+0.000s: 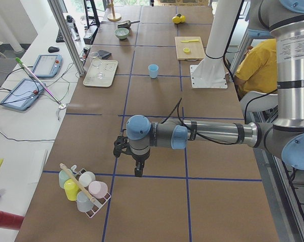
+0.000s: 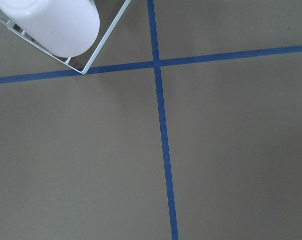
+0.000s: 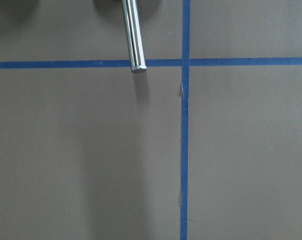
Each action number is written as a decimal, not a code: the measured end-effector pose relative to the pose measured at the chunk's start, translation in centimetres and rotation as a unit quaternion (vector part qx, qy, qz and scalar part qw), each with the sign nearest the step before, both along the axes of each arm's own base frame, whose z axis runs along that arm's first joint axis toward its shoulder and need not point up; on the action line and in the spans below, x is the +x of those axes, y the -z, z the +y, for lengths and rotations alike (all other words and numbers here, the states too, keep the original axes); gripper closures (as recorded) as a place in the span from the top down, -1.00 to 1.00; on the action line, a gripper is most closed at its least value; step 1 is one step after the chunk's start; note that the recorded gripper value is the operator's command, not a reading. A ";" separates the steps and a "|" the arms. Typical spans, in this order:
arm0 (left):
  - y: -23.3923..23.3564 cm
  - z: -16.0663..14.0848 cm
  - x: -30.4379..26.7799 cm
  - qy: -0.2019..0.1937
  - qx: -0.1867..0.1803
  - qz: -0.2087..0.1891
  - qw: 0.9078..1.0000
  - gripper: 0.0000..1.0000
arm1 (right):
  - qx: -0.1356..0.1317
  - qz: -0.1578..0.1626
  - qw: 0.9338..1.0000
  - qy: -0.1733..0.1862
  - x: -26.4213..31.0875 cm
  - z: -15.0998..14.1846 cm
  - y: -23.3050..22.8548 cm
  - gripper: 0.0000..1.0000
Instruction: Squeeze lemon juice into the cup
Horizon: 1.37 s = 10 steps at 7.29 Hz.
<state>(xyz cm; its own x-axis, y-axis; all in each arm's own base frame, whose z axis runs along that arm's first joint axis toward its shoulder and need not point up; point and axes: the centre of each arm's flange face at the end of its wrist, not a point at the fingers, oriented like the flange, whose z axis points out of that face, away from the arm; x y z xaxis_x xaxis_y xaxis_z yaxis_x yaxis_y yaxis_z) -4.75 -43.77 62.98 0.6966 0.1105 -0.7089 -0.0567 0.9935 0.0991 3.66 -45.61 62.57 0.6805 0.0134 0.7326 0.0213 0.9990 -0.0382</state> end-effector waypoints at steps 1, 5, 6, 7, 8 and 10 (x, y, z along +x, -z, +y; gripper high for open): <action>0.0 0.0 0.0 0.000 0.000 0.000 1.000 1.00 | -0.001 0.000 1.000 0.000 0.0 0.0 -0.1 1.00; 0.0 0.0 0.0 0.000 0.000 0.000 1.000 1.00 | -0.004 0.002 1.000 0.000 0.0 0.0 -0.4 1.00; 0.0 0.0 0.0 0.000 0.000 0.000 1.000 1.00 | -0.004 0.002 1.000 0.000 0.0 0.0 -0.4 1.00; 0.0 0.0 0.0 0.000 0.000 0.000 1.000 1.00 | -0.004 0.002 1.000 0.000 0.0 0.0 -0.5 1.00; 0.0 0.0 0.0 0.000 0.000 0.000 1.000 1.00 | -0.004 0.002 1.000 0.000 0.0 0.0 -0.4 1.00; 0.2 0.0 0.0 0.000 0.002 0.001 1.000 1.00 | -0.003 0.003 1.000 0.000 0.0 0.0 -0.4 1.00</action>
